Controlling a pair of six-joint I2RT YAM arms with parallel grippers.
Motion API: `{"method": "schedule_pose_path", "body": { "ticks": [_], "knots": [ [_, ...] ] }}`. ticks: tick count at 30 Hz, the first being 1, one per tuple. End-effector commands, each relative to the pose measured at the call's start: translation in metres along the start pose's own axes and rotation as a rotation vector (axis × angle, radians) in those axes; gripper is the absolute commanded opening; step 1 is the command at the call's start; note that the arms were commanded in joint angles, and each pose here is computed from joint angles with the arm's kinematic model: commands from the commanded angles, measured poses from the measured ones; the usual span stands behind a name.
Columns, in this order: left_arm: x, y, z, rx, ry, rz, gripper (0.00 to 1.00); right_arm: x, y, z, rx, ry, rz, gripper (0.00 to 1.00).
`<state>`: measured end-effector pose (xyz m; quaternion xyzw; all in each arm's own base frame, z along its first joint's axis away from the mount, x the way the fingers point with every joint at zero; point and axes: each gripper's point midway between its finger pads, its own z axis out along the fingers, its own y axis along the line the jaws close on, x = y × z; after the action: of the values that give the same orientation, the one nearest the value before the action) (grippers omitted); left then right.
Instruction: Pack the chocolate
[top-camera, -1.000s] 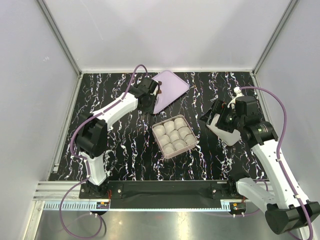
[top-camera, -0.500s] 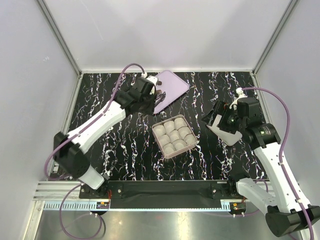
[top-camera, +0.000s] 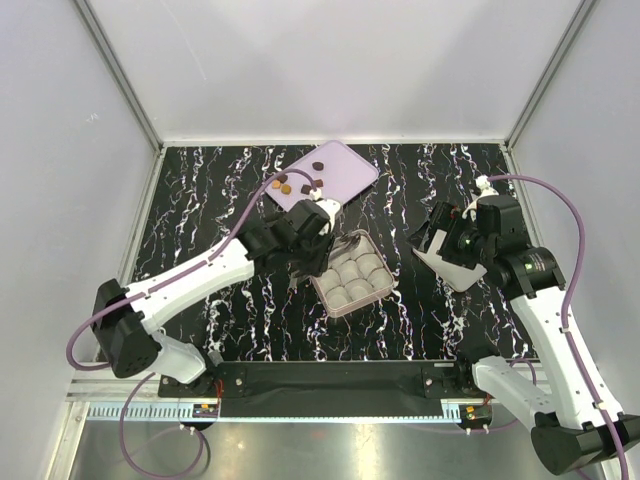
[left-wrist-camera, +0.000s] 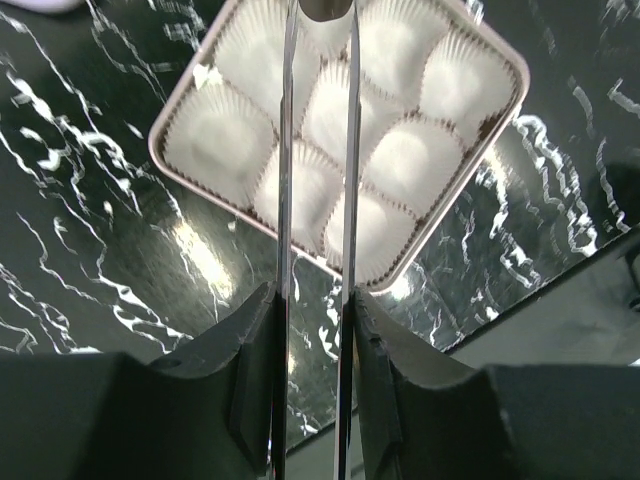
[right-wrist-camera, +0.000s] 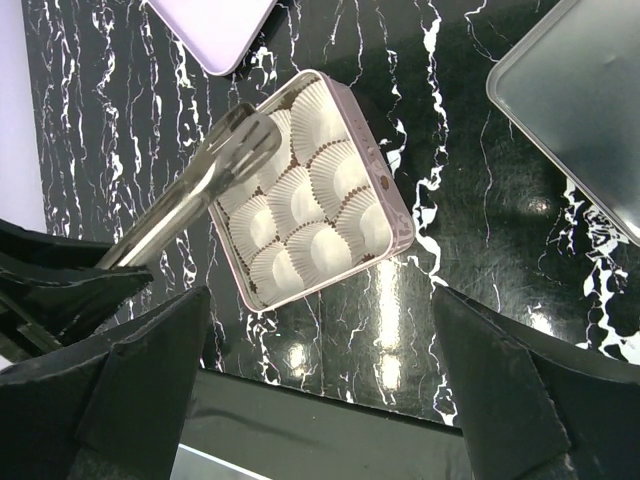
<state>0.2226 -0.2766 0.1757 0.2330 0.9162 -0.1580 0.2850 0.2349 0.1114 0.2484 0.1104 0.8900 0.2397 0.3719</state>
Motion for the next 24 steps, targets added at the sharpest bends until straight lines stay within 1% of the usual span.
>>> {"method": "schedule_pose_path", "body": {
  "ticks": [1,15,19,23,24],
  "knots": [
    [-0.016,-0.015,-0.001,0.052,-0.071,-0.011,0.32,-0.015,0.007,-0.012,-0.011,-0.063,-0.003,1.00],
    [-0.015,-0.018,0.035,0.019,-0.016,0.006,0.33,-0.018,0.009,-0.014,-0.019,-0.078,-0.005,1.00],
    [-0.017,-0.017,0.038,0.007,-0.016,0.008,0.36,-0.019,0.008,-0.014,-0.015,-0.084,-0.010,1.00],
    [-0.025,-0.018,0.033,0.003,-0.035,0.003,0.45,-0.020,0.007,-0.014,-0.012,-0.084,-0.014,1.00],
    [-0.027,-0.018,0.031,0.001,-0.039,0.003,0.45,-0.020,0.008,-0.014,-0.012,-0.088,-0.015,1.00]
  ]
}}
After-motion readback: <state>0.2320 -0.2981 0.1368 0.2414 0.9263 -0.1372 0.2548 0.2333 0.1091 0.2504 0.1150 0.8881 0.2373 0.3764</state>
